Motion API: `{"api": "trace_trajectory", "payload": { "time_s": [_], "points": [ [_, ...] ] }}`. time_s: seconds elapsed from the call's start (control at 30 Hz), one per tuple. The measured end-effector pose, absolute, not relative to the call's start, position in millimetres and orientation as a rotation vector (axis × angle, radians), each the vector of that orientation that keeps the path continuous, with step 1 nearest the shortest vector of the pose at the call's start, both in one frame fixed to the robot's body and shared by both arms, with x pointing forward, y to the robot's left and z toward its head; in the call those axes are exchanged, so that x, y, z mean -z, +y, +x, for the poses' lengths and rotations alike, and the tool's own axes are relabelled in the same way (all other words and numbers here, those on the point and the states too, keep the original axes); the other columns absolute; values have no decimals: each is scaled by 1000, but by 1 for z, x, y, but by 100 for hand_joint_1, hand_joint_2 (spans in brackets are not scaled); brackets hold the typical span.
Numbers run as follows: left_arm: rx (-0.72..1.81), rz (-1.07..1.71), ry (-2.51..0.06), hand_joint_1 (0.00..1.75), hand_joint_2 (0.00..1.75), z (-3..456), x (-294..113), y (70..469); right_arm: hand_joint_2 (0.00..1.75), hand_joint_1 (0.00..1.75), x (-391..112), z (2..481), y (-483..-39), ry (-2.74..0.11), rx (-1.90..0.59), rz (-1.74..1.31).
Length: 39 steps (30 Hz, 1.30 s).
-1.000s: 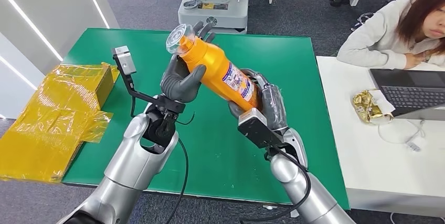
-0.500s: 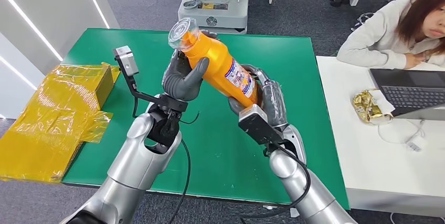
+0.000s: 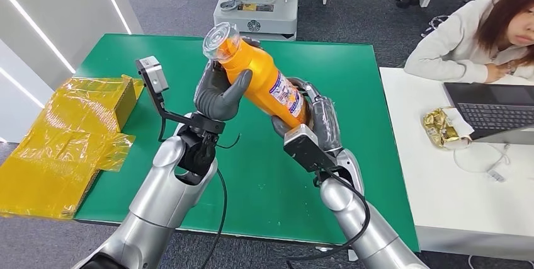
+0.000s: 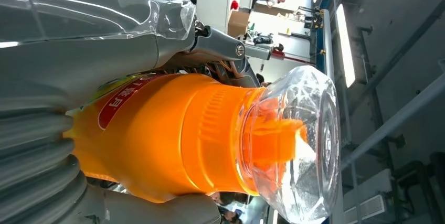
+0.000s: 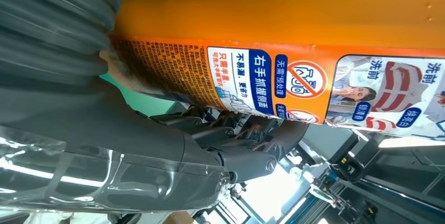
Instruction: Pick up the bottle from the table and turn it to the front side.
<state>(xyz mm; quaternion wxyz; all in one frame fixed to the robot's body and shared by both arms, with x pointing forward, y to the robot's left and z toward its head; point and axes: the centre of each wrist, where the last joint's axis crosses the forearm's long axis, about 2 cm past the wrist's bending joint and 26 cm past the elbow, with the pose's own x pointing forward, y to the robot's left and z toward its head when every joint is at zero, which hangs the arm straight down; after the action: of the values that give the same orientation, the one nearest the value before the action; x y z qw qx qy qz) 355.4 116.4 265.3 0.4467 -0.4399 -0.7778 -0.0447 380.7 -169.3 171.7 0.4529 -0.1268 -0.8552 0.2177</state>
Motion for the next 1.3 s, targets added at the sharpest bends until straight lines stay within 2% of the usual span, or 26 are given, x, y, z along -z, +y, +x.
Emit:
{"api": "trace_trajectory", "payload": {
  "time_s": [0.03, 0.07, 0.67, 1.17, 1.3],
  "points": [
    [114, -1082, -1931, 175, 175, 355, -265, 116, 175, 10, -171, 380, -169, -2114, -534, -311],
    [117, -1074, -1935, 175, 175, 355, -265, 116, 175, 0, -171, 380, -169, -2115, -528, -309],
    [116, -891, -1970, 175, 175, 365, -249, 137, 175, 0, -165, 338, -203, -2197, -312, -288],
    [268, -346, -2146, 175, 175, 380, -236, 179, 175, 0, -179, 276, -230, -2353, -154, -321],
    [282, -312, -2156, 175, 175, 381, -236, 182, 175, 0, -180, 273, -232, -2358, -149, -326]
  ]
}}
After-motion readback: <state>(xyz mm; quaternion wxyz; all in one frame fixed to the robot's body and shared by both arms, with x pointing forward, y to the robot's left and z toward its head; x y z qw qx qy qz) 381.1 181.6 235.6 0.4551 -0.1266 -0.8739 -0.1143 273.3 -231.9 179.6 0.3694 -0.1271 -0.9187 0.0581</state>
